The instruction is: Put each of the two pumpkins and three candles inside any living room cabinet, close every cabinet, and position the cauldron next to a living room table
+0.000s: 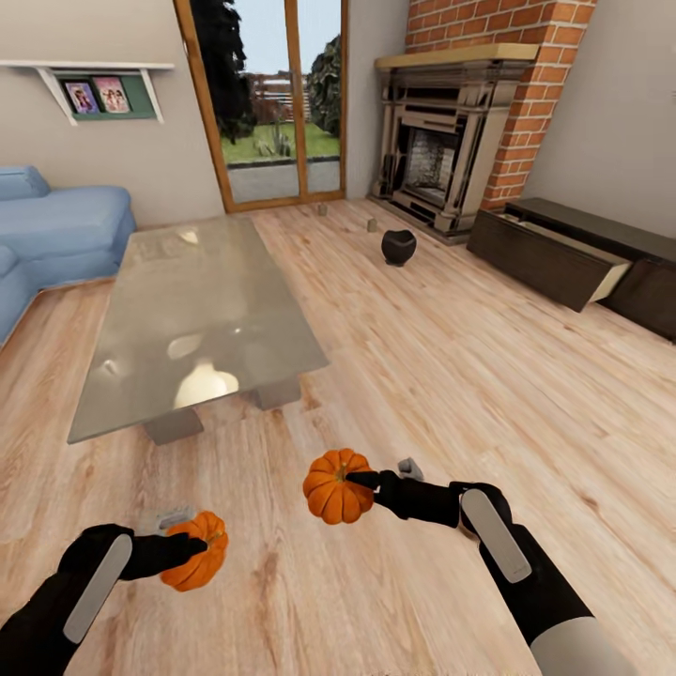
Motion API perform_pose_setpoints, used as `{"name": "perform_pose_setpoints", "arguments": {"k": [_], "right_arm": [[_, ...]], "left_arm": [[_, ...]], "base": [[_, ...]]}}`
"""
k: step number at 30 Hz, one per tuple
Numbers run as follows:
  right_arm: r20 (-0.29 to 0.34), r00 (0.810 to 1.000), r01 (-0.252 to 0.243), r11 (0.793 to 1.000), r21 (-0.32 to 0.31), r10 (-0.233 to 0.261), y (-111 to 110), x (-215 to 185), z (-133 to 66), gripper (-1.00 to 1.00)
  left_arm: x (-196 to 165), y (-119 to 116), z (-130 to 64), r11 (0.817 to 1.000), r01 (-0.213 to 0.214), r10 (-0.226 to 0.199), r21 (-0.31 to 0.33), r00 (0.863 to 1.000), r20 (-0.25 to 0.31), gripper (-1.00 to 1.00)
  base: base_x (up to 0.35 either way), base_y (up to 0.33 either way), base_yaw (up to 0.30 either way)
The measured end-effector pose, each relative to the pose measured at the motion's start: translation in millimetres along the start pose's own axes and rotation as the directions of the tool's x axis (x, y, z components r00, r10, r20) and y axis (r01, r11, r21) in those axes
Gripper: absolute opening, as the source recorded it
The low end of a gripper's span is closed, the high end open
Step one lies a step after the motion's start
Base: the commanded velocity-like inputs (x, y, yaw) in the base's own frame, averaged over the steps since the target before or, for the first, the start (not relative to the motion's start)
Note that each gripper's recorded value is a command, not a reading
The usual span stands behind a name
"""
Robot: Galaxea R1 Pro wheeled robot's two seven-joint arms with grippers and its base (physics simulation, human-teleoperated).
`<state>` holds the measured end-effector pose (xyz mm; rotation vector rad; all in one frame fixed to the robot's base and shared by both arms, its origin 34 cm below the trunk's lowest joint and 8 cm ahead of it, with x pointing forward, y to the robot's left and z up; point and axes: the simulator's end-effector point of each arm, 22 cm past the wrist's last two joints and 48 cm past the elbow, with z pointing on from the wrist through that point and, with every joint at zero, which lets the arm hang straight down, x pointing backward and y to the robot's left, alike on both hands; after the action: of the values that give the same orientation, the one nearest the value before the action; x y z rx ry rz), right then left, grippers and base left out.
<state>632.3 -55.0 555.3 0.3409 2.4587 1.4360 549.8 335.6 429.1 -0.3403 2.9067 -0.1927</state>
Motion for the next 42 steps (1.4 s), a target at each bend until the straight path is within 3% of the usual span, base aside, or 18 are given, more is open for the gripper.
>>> {"name": "perform_pose_setpoints", "arguments": {"k": [7,14,26,42], "right_arm": [[0.001,1.0,-0.022,1.0,0.018,0.022,0.4,-1.6,-2.4,-1.0],[-0.013,0.998,-0.053,0.997,0.064,0.054,-11.9,3.5,-4.2,-1.0],[-0.018,0.996,-0.088,0.993,0.075,0.09,-4.2,2.3,-11.3,-1.0],[-0.006,0.995,-0.097,0.992,0.08,0.097,16.3,-6.3,-21.9,-1.0]], "left_arm": [[13.9,-24.1,0.6,0.998,-0.047,0.045,-0.048,0.998,-0.04,-1.0],[16.8,-40.3,-6.4,0.998,-0.048,0.046,-0.031,0.997,-0.056,-1.0],[15.7,-50.3,-22.6,0.998,-0.053,0.051,-0.025,0.996,-0.072,-1.0],[10.6,-54.3,-46.8,0.998,-0.052,0.049,-0.029,0.995,-0.086,-1.0]], "base": [[0.0,0.0,-0.2],[0.0,0.0,-0.2],[0.0,0.0,-0.201],[0.0,0.0,-0.231]]}}
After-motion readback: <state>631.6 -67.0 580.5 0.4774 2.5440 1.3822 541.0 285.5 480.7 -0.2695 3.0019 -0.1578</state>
